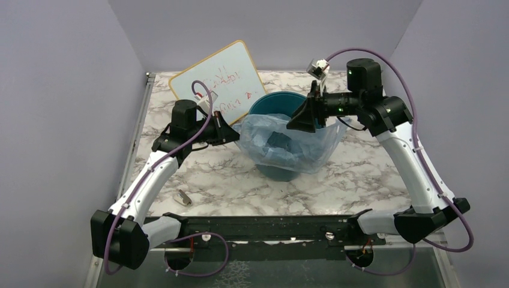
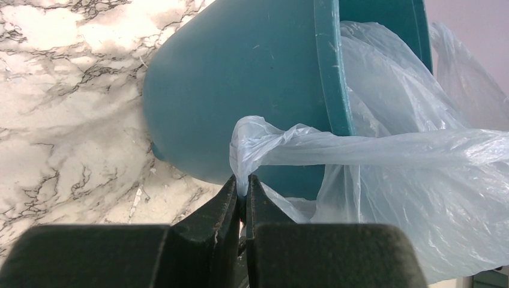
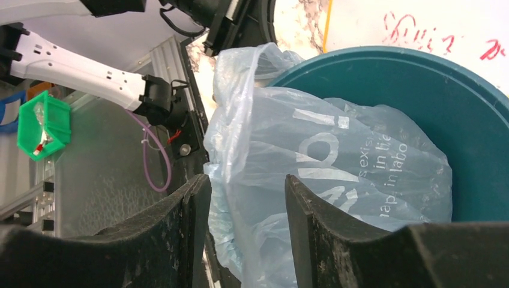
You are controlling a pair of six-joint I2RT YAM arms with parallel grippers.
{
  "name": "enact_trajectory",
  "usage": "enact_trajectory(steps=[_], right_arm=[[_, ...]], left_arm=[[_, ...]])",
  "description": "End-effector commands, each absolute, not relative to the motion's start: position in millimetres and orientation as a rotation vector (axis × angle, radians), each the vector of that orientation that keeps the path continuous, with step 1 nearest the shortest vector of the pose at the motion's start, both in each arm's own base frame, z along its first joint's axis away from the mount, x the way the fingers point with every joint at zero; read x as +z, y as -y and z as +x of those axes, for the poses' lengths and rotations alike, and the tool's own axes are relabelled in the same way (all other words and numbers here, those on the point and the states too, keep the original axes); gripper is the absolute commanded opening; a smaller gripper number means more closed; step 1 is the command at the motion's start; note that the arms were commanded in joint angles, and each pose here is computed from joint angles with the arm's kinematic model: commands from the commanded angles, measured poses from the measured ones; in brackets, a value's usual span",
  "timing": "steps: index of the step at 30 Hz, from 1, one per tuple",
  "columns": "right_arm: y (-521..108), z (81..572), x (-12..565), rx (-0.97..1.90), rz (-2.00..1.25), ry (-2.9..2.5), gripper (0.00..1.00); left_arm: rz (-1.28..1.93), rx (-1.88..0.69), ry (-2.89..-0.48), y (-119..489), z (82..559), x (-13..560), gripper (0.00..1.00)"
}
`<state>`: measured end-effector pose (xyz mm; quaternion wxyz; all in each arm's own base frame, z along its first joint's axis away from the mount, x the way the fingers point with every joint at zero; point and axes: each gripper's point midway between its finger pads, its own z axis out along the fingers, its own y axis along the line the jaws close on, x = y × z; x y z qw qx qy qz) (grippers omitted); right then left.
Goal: Put the trash bags into the trash bin
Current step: Place the trash bag in the trash bin.
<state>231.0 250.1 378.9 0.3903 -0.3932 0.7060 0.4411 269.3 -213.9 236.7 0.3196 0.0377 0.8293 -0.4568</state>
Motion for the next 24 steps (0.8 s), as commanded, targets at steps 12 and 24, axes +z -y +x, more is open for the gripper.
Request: enact_trajectory(steps=[12,24], right_arm=[[-227.0,320.4,350.0,0.752,-0.592,-1.944,0.01],[-194.5,408.5,335.9,0.477,-0.344,-1.915,0.01]], left_arm=[[0.090,-1.107,-2.141,207.8,290.8,247.0,0.04],[0.045,-1.052,-2.074,198.5,336.5,255.9,0.00]])
